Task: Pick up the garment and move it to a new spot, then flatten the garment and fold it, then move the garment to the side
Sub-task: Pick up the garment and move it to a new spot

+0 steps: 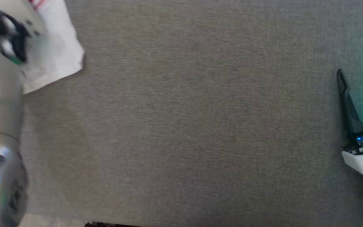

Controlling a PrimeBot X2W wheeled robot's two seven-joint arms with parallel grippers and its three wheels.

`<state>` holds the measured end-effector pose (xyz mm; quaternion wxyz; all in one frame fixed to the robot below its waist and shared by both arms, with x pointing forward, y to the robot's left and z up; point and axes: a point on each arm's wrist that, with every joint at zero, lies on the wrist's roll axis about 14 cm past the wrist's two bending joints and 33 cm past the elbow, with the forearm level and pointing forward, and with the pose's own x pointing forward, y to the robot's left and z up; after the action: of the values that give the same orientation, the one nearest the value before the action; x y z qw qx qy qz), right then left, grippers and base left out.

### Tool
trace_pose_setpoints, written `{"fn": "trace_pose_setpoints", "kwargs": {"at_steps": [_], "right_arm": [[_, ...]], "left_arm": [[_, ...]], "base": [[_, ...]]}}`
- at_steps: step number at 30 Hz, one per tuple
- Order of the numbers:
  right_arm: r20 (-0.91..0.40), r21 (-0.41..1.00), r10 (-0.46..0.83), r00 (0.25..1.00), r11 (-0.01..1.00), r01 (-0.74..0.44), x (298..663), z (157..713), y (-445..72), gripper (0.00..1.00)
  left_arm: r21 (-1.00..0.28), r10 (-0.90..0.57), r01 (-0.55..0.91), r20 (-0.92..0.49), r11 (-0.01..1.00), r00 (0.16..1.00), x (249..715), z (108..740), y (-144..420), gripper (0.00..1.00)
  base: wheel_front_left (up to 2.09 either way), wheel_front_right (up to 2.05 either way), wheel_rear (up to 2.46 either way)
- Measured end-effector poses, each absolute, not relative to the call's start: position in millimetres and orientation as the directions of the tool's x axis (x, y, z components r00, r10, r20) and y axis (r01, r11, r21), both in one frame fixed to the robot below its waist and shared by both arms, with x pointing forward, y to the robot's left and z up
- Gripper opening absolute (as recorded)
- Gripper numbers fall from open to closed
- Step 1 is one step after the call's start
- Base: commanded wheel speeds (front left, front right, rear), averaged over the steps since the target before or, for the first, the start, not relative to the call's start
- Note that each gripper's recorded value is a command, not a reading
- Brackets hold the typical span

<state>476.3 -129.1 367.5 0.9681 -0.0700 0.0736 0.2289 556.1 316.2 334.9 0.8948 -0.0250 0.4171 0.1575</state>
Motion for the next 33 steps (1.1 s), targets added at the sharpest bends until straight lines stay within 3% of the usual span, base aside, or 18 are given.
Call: {"fn": "trace_pose_setpoints", "kwargs": {"at_steps": [1,2,3,10,16,24,33], "right_arm": [[-0.176,-0.102,0.429,0.886,0.887,-0.45,476.9,365.9,-130.8,1.0],[-0.175,-0.102,0.425,0.888,0.889,-0.446,477.5,364.9,-132.2,1.0],[-0.174,-0.103,0.421,0.89,0.892,-0.441,478.4,364.4,-133.6,1.0],[-0.162,-0.099,0.395,0.904,0.905,-0.413,479.1,372.0,-135.8,1.0],[-0.152,-0.072,0.387,0.909,0.913,-0.401,466.3,387.6,-127.1,1.0],[-0.086,-0.047,0.344,0.935,0.936,-0.349,427.4,436.2,-123.3,1.0],[0.008,-0.031,0.261,0.965,0.965,-0.26,358.0,484.7,-134.8,1.0]], "left_arm": [[0.086,0.259,-0.3,-0.755,0.95,0.603,562.0,333.1,315.3,1.0],[0.085,0.252,-0.291,-0.755,0.953,0.605,566.8,331.0,314.2,0.87],[0.083,0.242,-0.279,-0.758,0.957,0.606,569.0,327.8,312.8,0.0],[0.116,0.218,-0.188,-0.659,0.975,0.72,576.7,346.9,312.0,0.0],[0.144,0.203,-0.149,-0.522,0.978,0.828,581.5,399.6,315.7,0.0],[0.219,0.172,-0.125,-0.208,0.968,0.963,583.2,539.2,323.8,0.0],[0.251,-0.043,0.019,0.091,0.968,0.995,554.4,682.8,244.8,0.0]], "base": [[0.0,0.0,0.0],[0.0,0.0,0.0],[0.0,0.0,0.0],[0.0,0.0,0.0],[0.0,0.0,0.0],[0.0,0.0,0.0],[0.0,0.0,0.0]]}}
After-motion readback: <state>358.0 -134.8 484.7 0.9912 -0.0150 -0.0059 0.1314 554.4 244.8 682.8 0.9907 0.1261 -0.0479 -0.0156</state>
